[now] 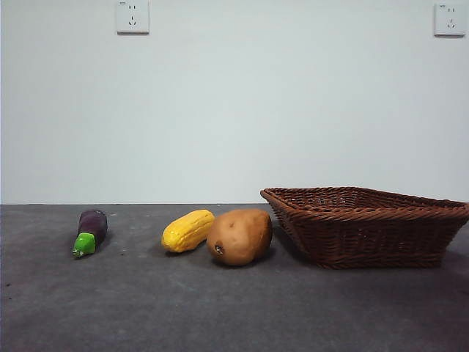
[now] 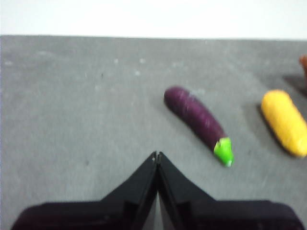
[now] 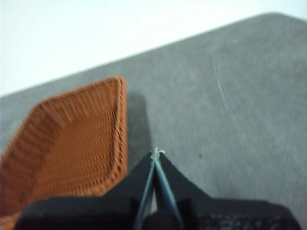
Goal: Help me put the vegetables on the table into the basket
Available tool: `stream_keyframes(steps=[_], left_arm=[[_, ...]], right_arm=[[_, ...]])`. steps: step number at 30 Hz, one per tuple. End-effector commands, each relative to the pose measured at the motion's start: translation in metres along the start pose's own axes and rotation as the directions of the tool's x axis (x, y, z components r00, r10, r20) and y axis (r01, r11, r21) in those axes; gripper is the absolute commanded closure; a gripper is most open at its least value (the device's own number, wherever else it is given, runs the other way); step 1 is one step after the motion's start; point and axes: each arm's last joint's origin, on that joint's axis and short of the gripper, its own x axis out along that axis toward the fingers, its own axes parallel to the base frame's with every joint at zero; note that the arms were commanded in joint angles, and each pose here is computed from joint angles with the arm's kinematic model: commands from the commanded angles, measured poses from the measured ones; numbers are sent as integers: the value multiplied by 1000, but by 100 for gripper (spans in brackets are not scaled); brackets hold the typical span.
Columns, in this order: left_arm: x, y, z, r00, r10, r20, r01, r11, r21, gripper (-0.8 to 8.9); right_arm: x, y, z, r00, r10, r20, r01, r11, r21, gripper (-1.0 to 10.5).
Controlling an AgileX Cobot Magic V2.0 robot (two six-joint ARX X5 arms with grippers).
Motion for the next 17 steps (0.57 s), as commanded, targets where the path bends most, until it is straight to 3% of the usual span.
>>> stream_keyframes(steps=[1, 10, 14, 17], left_arm=[[-5, -2, 18, 999, -5, 49, 7, 999, -43, 819], [-4, -6, 71, 998, -48, 38, 52, 992, -112, 819], [5, -10, 94, 991, -136, 2, 134, 978, -159, 818], [14, -13, 109, 973, -231, -27, 221, 953, -205, 818]], right_arm=[[-4, 4, 13, 1000, 9, 28, -10, 1000, 22, 955], [-3, 16, 58, 999, 22, -44, -17, 993, 116, 955], [5, 24, 81, 984, 37, -173, -16, 993, 121, 954], [15, 28, 95, 950, 49, -307, -8, 991, 133, 953]])
